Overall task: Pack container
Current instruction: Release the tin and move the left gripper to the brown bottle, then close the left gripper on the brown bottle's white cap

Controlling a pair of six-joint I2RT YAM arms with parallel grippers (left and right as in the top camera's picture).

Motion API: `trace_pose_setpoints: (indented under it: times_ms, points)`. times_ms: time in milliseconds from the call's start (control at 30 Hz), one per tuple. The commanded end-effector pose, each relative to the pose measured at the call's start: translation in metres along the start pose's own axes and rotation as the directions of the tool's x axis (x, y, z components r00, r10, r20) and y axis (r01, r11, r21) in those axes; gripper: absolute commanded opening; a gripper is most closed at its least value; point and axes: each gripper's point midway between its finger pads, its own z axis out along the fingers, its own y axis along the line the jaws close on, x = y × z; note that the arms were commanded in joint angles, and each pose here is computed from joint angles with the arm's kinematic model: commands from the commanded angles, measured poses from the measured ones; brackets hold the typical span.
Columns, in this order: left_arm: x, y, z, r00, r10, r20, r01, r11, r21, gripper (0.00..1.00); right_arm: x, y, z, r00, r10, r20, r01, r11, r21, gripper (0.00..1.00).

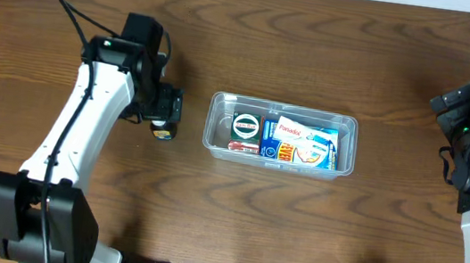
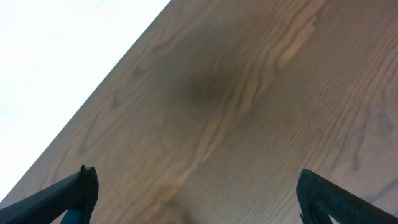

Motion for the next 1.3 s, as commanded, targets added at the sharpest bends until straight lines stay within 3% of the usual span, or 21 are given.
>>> trace_pose_setpoints:
  times_ms: [0,400,533,733,900,1067,1267]
  points:
    - [0.004,0.002,0.01,1.0,0.011,-0.018,-0.011,1.0,-0.001,0.92,-0.004,-0.001,-0.001,1.0,0.018,0.011,-0.018,1.0,0.006,0.99]
    - [-0.002,0.002,0.038,0.999,0.009,-0.054,-0.01,1.0,-0.006,0.91,-0.004,-0.001,-0.001,1.0,0.018,0.011,-0.018,1.0,0.006,0.99]
    - [-0.001,0.002,0.045,0.997,0.006,-0.076,-0.006,1.0,-0.01,0.75,-0.004,-0.001,-0.001,1.0,0.018,0.011,-0.018,1.0,0.006,0.99]
    - [0.0,0.002,0.046,0.997,0.006,-0.079,-0.006,1.0,-0.01,0.65,-0.004,-0.001,-0.001,1.0,0.018,0.011,-0.018,1.0,0.006,0.99]
    - [-0.001,0.002,0.046,0.997,0.002,-0.078,-0.003,1.0,-0.011,0.4,-0.004,-0.001,-0.001,1.0,0.018,0.011,-0.018,1.0,0.006,0.99]
    - [0.0,0.002,0.046,0.997,0.002,-0.079,-0.003,1.0,-0.011,0.23,-0.004,-0.001,-0.001,1.0,0.018,0.011,-0.018,1.0,0.006,0.99]
    - [-0.004,0.001,0.039,0.997,0.002,-0.072,-0.003,1.0,-0.009,0.15,-0.004,-0.001,-0.001,1.0,0.018,0.011,-0.018,1.0,0.006,0.99]
